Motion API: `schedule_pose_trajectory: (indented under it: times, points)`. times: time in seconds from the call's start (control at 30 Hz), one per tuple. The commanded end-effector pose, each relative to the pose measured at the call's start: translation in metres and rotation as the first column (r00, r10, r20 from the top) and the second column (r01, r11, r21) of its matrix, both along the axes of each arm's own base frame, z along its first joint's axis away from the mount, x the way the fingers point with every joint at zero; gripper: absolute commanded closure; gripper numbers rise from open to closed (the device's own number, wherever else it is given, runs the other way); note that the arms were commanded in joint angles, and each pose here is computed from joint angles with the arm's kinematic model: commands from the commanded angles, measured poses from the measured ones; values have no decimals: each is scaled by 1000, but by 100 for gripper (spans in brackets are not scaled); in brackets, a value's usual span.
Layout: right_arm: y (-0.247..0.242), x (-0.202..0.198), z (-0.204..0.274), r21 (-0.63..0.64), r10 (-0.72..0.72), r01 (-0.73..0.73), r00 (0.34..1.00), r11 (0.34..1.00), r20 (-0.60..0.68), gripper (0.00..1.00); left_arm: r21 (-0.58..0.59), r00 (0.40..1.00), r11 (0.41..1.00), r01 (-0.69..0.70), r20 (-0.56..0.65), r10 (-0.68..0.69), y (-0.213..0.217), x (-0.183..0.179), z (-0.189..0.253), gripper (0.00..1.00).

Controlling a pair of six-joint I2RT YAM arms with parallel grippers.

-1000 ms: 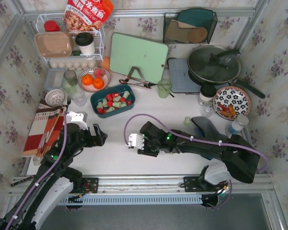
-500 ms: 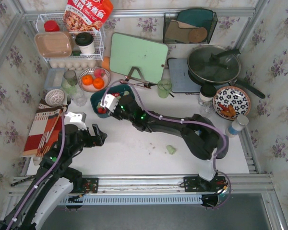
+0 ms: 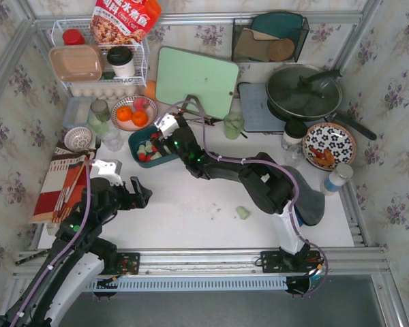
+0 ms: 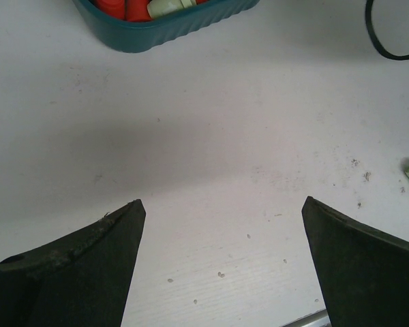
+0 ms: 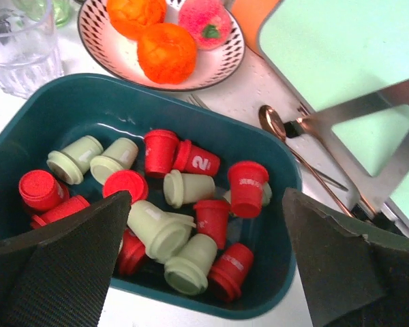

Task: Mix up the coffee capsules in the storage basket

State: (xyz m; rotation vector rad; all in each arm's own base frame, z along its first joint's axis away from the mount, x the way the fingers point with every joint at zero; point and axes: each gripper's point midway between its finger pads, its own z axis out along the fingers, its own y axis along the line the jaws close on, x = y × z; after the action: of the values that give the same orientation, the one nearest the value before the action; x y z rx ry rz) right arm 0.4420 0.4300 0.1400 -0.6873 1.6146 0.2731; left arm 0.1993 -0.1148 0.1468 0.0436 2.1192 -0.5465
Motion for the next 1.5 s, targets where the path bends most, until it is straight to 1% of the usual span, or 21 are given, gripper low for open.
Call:
schedule_pose_trajectory:
  times: [0.0, 0.13, 0.2, 0.27, 0.37, 0.4, 0.5, 0.57, 0.73, 0.83, 0.93, 1.07, 1.17, 1.23, 1.27, 1.3, 1.4, 1.47]
  points:
    - [-15, 2, 29, 80, -74, 71, 997, 994, 29, 0, -9, 1000, 1000, 5, -10, -5, -1, -2, -2, 0]
    - [-45, -12, 48, 68, -131, 128, 991, 989, 29, 0, -9, 1000, 1000, 5, -15, -5, -2, -1, -4, 0]
    - [-72, -22, 57, 74, -197, 194, 980, 978, 23, 0, -5, 1000, 1000, 2, -19, -2, -2, 0, -5, 0]
    - [-101, -34, 61, 100, -279, 278, 960, 955, -4, 0, 1, 1000, 1000, -2, -27, 2, -1, 1, -8, 1]
    - [-147, -54, 63, 159, -409, 420, 907, 894, -96, 0, 18, 999, 1000, -15, -35, 16, 1, 3, -11, 1]
    - [-155, -62, 59, 162, -415, 434, 899, 886, -138, 0, 21, 999, 1000, -19, -35, 19, 2, 4, -11, 0]
    - [-179, -95, 46, 112, -402, 438, 881, 892, -249, 0, 26, 998, 998, -52, -40, 53, 6, 6, -14, 1]
    - [-195, -116, 35, 87, -405, 452, 857, 888, -317, 1, 28, 997, 997, -72, -36, 73, 9, 7, -16, 1]
    - [-235, -164, 5, 32, -427, 487, 795, 873, -431, 12, 19, 995, 996, -89, -40, 90, 9, 9, -21, 1]
    - [-244, -187, -10, 34, -389, 462, 783, 886, -486, 21, 12, 992, 994, -113, -60, 114, 10, 9, -27, 0]
    - [-250, -202, -23, 7, -371, 439, 767, 899, -523, 28, 18, 992, 994, -106, -61, 107, 10, 10, -28, 0]
    - [-253, -214, -39, -83, -382, 411, 729, 908, -568, 34, 27, 993, 994, -108, -52, 109, 12, 10, -28, 0]
    - [-252, -222, -49, -182, -389, 355, 696, 917, -604, 38, 34, 992, 993, -117, -50, 118, 14, 10, -28, 0]
    - [-254, -226, -51, -251, -415, 333, 663, 909, -623, 41, 31, 991, 992, -123, -47, 124, 15, 10, -27, 0]
    - [-249, -228, -51, -257, -399, 307, 652, 916, -645, 42, 32, 991, 992, -124, -45, 126, 15, 10, -26, 0]
    - [-242, -231, -50, -261, -366, 257, 653, 931, -663, 42, 31, 991, 992, -124, -45, 126, 15, 10, -26, 0]
    - [-234, -230, -45, -280, -340, 199, 656, 939, -674, 43, 31, 991, 991, -127, -43, 128, 16, 9, -25, 0]
    - [-225, -227, -39, -283, -275, 106, 696, 953, -663, 43, 29, 991, 991, -128, -39, 129, 16, 9, -24, 0]
